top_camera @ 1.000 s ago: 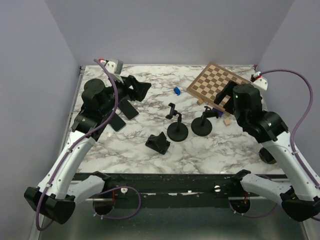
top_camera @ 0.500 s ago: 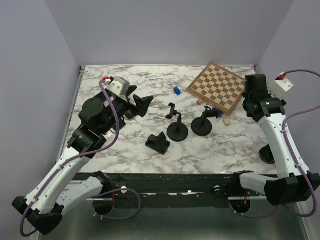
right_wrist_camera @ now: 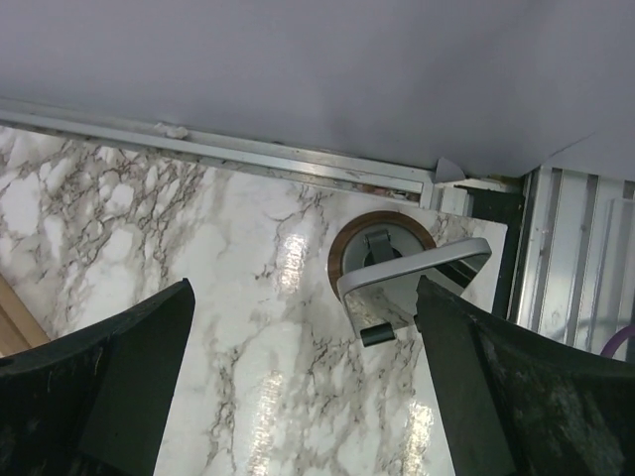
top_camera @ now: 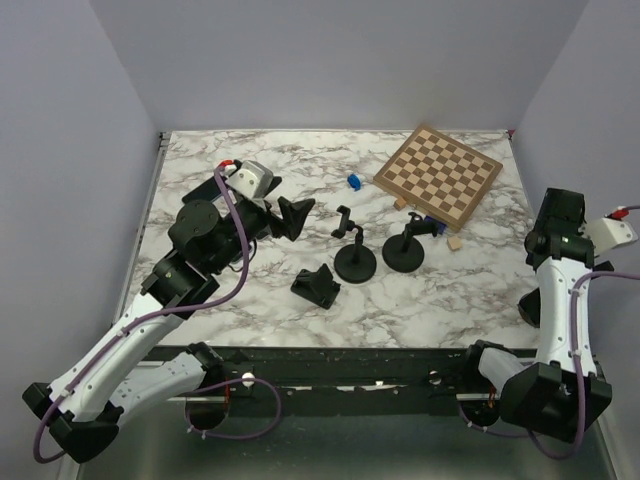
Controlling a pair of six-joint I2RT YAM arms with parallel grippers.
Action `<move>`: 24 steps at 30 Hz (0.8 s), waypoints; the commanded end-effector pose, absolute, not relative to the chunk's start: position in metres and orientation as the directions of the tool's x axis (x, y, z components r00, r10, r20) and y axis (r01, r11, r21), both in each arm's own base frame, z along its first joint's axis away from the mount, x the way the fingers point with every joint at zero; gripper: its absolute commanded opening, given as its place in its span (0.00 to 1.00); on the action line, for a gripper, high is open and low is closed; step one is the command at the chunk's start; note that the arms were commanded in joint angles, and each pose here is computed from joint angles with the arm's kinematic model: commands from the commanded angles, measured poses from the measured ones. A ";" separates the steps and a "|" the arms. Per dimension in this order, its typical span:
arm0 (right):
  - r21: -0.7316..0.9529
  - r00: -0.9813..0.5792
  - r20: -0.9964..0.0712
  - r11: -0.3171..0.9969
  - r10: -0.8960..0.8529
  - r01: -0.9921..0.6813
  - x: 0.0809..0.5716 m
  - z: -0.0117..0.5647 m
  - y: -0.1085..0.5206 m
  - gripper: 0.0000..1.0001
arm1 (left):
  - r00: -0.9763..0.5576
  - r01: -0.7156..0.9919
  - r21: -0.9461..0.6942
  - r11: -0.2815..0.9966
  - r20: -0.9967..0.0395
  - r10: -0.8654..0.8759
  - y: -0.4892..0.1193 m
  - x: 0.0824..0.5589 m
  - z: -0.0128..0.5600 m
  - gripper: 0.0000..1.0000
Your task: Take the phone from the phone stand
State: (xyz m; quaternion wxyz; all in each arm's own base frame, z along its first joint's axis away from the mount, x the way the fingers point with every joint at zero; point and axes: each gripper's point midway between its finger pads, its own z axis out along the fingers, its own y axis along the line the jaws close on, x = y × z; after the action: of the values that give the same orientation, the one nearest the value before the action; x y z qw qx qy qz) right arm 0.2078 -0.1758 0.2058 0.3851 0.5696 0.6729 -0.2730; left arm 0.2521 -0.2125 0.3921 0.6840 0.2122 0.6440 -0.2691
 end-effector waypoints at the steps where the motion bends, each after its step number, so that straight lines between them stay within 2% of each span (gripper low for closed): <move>1: 0.122 0.006 -0.826 0.169 0.564 0.978 0.203 0.196 -0.182 1.00 | 0.046 0.636 -0.041 0.771 -0.995 -0.091 -0.214 0.251 0.394 0.87; 15: 0.044 -0.045 -0.849 0.156 0.526 0.987 0.176 0.181 -0.190 1.00 | 0.070 0.648 -0.026 0.761 -0.993 -0.093 -0.217 0.240 0.400 0.89; 24: -0.002 -0.130 -0.841 0.238 0.525 0.971 0.177 0.182 -0.187 1.00 | 0.061 0.670 -0.038 0.742 -0.993 -0.106 -0.222 0.235 0.401 0.89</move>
State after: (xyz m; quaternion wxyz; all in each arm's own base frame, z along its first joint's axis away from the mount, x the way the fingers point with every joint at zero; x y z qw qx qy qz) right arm 0.1752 -0.1882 0.1808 0.3739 0.5610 0.6744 -0.3011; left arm 0.2390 -0.2218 0.3949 0.6869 0.2278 0.6343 -0.2718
